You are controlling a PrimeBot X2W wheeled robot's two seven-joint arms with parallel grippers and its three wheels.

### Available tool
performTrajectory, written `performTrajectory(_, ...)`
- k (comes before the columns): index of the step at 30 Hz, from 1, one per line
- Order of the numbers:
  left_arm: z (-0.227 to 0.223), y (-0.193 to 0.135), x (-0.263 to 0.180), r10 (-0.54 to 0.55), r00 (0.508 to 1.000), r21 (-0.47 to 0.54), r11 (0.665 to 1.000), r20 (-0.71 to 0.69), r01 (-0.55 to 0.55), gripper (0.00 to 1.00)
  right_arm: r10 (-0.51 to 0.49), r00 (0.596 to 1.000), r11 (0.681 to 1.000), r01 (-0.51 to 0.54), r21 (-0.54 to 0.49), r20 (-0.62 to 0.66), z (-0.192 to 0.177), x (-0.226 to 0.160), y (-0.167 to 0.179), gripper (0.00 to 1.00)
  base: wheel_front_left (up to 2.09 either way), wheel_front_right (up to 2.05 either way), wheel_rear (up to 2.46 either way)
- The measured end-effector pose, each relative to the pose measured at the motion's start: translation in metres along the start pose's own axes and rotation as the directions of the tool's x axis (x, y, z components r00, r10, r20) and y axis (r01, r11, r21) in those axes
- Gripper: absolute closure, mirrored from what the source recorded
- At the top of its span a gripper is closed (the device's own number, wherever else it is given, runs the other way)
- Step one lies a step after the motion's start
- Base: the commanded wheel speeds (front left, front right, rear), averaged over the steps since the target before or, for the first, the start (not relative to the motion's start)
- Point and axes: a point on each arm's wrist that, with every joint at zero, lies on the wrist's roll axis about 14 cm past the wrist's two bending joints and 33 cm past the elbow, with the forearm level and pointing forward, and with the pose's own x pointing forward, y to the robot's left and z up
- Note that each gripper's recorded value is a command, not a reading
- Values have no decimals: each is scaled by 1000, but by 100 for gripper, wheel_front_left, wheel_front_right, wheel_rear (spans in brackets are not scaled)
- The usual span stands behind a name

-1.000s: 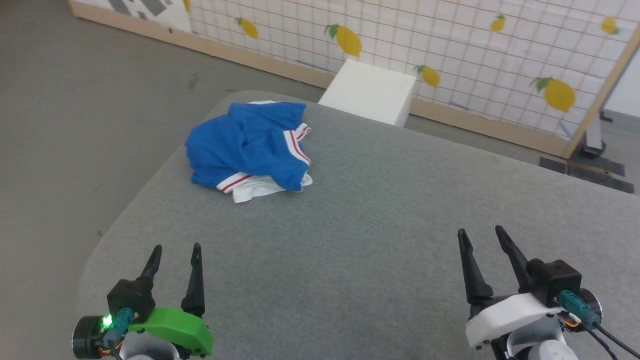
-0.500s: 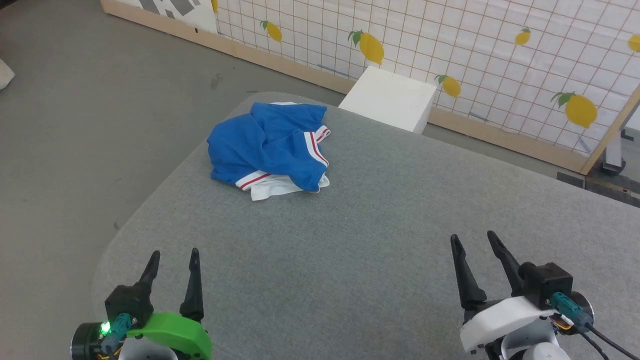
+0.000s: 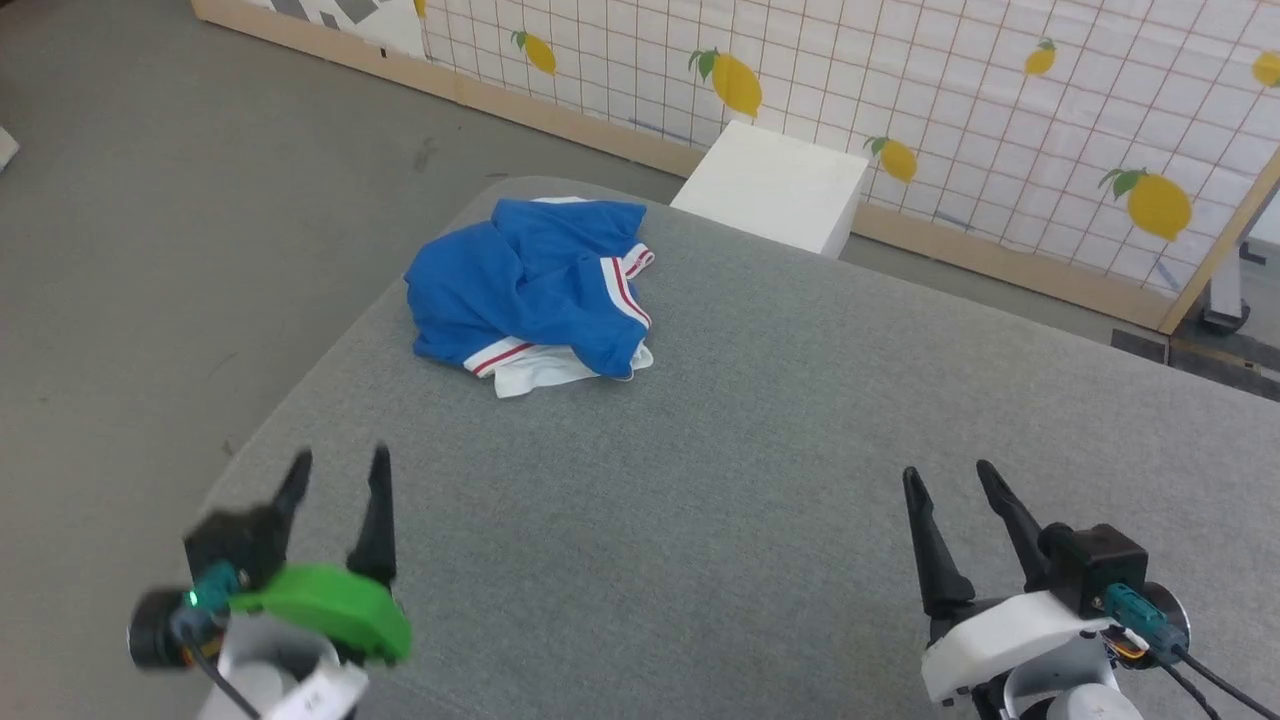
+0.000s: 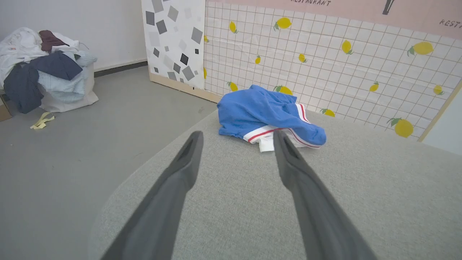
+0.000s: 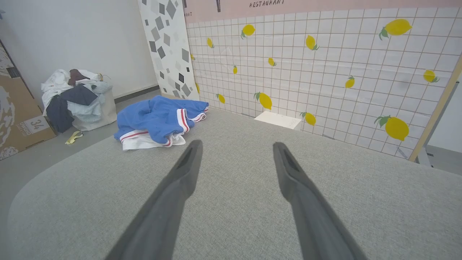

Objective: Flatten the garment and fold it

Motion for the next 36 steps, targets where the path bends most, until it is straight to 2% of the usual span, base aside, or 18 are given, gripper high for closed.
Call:
performTrajectory(10,52,-4,70,-58,998,-21,998,35,59,0,-23,999,1000,23,2,-24,-7,7,-13,0,0,0,0)
performTrajectory(15,64,-6,113,-79,996,-43,996,-29,77,0,-44,998,999,44,-5,-43,-13,16,-25,0,0,0,0)
performTrajectory(19,54,-3,145,-73,985,-70,996,-156,63,0,-60,996,998,60,-13,-58,-20,23,-35,0,0,0,0)
performTrajectory(25,13,4,175,-54,912,-83,996,-407,22,0,-113,990,994,113,-13,-80,-32,28,-59,0,0,0,0)
performTrajectory(32,-28,1,200,-19,771,-37,999,-637,-6,0,-195,972,981,193,-25,-128,-51,21,-92,0,0,0,0)
performTrajectory(36,-52,1,210,16,666,1,1000,-746,-22,0,-245,957,969,243,-36,-158,-63,15,-112,0,0,0,0)
